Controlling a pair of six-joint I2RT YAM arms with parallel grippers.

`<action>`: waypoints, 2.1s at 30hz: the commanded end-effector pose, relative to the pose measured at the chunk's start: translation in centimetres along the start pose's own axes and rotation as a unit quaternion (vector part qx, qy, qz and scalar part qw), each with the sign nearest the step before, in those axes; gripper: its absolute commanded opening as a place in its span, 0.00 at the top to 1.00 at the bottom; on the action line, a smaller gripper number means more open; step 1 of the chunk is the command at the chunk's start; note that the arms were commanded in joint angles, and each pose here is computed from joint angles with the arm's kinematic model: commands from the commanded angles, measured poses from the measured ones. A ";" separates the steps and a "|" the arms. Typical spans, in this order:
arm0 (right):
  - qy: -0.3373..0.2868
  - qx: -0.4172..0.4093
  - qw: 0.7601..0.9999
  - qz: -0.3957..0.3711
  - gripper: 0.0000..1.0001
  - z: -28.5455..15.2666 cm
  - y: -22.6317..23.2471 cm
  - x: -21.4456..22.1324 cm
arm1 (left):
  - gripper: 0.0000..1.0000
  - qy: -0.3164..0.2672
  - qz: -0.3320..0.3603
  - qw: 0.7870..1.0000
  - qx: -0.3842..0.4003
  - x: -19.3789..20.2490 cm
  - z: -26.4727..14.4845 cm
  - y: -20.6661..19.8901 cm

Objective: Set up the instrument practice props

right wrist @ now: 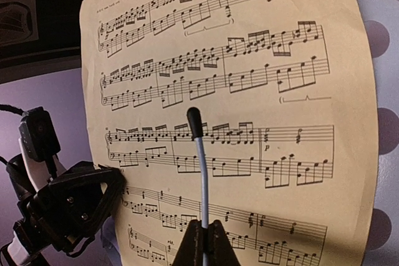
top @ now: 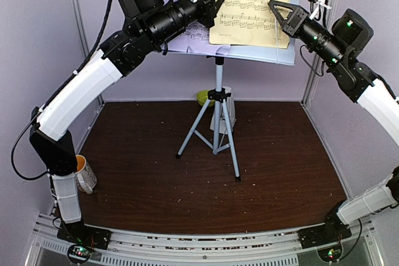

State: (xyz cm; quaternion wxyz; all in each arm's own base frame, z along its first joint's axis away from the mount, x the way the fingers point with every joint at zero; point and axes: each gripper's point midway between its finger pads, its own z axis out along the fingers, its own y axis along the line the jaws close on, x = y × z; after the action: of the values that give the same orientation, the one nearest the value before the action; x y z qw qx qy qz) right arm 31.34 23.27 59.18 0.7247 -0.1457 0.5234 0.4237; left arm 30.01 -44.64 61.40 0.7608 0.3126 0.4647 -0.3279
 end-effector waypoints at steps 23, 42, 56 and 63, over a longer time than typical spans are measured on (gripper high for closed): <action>-0.022 -0.012 1.000 -0.016 1.00 -0.9 0.8 -1.5 | 0.62 -0.010 0.027 0.999 -0.014 -2.5 -2.9 0.2; -0.025 -0.011 0.999 -0.017 1.00 -0.9 0.8 -1.6 | 0.60 0.024 0.021 0.999 -0.025 -1.0 -3.4 -0.1; -0.025 -0.005 0.999 -0.020 1.00 -1.1 0.7 -1.7 | 0.89 0.099 0.098 0.976 -0.170 0.0 -6.8 2.2; -0.026 -0.005 0.999 -0.021 1.00 -1.2 0.7 -1.8 | 0.99 0.122 0.102 0.971 -0.177 1.3 -6.4 2.3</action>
State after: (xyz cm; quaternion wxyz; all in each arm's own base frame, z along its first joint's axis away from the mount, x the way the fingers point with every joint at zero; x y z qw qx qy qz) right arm 31.24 23.19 59.14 0.7292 -0.1474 0.5189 0.4211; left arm 28.62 -39.40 57.92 0.7687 0.2708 0.5623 -0.1398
